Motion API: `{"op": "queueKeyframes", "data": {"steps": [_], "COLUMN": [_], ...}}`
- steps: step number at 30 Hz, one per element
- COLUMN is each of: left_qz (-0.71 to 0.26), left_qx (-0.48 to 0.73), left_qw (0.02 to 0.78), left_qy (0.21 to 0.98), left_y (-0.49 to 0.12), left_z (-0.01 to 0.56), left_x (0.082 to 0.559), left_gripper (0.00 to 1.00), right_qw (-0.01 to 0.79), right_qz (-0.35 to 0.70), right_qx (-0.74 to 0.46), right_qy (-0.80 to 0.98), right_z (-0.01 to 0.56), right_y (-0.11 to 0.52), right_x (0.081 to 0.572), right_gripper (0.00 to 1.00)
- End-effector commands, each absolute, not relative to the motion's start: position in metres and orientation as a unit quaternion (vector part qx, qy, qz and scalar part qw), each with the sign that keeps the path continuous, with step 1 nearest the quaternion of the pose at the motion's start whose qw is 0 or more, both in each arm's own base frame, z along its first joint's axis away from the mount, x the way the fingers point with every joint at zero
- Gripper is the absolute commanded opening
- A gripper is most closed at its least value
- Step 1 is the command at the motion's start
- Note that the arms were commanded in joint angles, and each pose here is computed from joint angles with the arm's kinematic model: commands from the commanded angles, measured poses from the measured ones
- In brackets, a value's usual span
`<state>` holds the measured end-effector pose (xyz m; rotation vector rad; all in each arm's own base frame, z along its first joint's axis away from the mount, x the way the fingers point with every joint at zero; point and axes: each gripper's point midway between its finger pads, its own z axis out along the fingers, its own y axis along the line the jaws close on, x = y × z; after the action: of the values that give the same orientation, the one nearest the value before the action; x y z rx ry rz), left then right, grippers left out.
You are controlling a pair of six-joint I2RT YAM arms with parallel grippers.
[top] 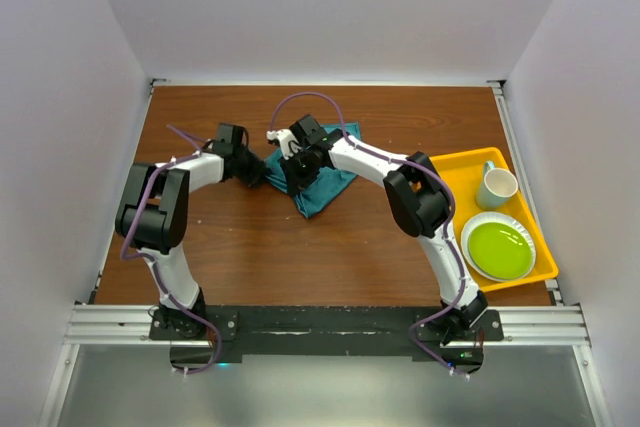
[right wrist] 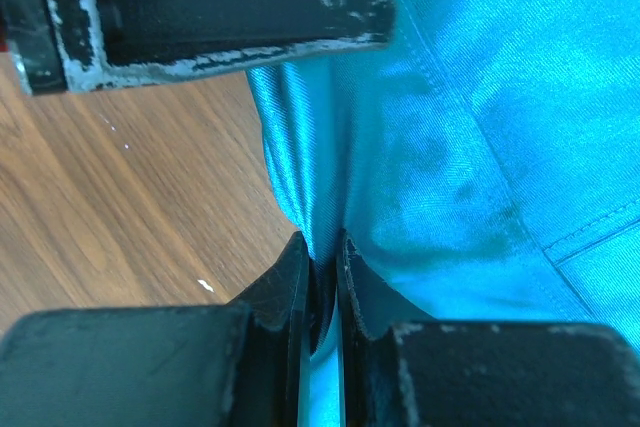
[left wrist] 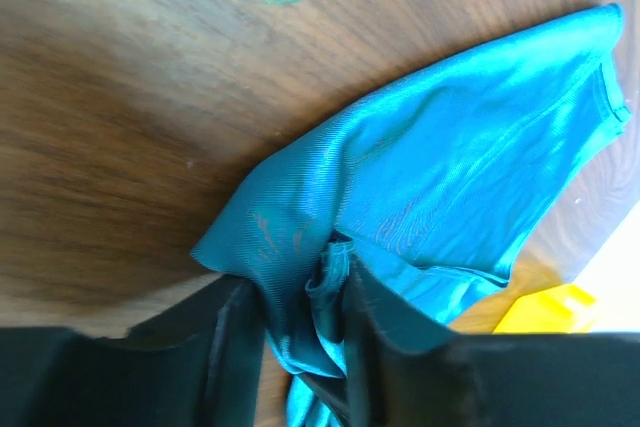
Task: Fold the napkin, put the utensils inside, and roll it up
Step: Roll the napkin with the utensil
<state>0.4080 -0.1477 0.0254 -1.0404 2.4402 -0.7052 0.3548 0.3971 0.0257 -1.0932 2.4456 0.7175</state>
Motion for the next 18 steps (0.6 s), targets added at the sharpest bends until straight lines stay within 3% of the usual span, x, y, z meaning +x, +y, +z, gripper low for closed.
{"op": "queueKeyframes", "data": {"steps": [1,3,6,18], "left_qz": [-0.216,-0.21,-0.197,-0.154], "left_qx": [-0.349,-0.346,-0.342,-0.33], "left_qw": [0.19,0.181,0.168,0.11], "left_qy": [0.892,0.896,0.903,0.925], "left_y": [-0.143,-0.143,-0.141,-0.137], "left_z": [0.014,0.012,0.011,0.009], "left_x": [0.4,0.398,0.393,0.379], "left_gripper": [0.22,0.07,0.0,0.0], "right_qw": [0.15,0.152,0.161,0.224], "right_qz": [0.236,0.231,0.227,0.206], "right_qx": [-0.397,-0.396,-0.401,-0.411], "right_qy": [0.874,0.876,0.873,0.86], "right_z": [0.009,0.011,0.019,0.062], "right_y": [0.387,0.384,0.387,0.401], "right_x": [0.343,0.344,0.343,0.343], "right_gripper": [0.0,0.0,0.06,0.57]}}
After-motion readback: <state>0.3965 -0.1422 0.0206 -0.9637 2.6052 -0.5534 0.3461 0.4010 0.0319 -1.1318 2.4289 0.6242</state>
